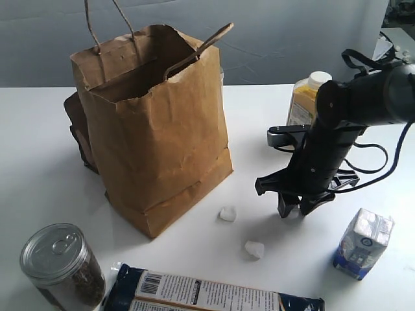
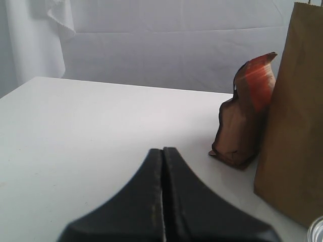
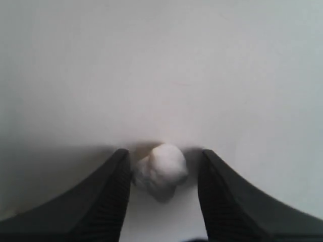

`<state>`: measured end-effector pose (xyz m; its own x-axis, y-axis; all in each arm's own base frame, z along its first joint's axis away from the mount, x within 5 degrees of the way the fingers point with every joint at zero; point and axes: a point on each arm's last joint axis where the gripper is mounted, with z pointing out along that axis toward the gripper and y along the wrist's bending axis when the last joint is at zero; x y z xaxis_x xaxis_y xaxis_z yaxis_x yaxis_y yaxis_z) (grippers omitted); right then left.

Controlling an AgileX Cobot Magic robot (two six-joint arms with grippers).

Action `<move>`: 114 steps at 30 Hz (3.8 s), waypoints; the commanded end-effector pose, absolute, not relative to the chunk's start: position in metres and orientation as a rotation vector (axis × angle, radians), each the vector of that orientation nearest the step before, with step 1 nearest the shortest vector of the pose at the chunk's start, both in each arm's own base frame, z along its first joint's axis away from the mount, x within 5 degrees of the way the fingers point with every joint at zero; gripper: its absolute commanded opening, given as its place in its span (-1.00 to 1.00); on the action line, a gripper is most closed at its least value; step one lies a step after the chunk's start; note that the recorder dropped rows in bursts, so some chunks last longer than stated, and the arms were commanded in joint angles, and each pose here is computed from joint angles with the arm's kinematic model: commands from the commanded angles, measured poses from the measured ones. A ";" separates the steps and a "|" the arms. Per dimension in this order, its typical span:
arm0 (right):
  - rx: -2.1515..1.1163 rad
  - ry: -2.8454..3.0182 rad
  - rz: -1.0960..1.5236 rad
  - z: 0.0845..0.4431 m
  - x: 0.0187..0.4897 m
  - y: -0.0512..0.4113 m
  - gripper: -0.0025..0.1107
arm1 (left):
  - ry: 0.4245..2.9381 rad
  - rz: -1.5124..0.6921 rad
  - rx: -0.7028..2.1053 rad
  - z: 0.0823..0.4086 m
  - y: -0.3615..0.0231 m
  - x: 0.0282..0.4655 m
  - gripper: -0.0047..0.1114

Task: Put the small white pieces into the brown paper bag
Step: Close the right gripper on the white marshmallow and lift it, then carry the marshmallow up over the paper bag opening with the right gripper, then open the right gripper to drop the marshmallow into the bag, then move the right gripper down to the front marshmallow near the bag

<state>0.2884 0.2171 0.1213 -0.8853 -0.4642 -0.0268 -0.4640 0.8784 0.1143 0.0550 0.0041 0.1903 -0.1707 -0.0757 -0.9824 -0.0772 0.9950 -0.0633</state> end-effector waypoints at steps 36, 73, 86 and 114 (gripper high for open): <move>1.518 -3.043 -1.265 0.324 0.106 0.292 -0.96 | 1.738 -0.014 -0.116 0.190 0.004 0.055 -0.92; 1.241 -3.529 -1.178 0.365 0.201 0.376 -0.10 | 1.738 -0.014 -0.116 0.190 0.004 0.055 -0.92; 1.263 -3.543 -1.114 0.363 0.202 0.374 0.38 | 1.738 -0.014 -0.116 0.190 0.004 0.055 -0.92; 1.245 -3.301 -0.022 0.205 0.131 0.258 -0.09 | 1.738 -0.014 -0.116 0.190 0.004 0.055 -0.92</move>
<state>0.1240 0.2608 0.2165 -0.6731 -0.6331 -0.3823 -0.6535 0.7512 -0.0935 0.0550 0.0041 0.1903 -0.1707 -0.0757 -0.9824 -0.0772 0.9950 -0.0633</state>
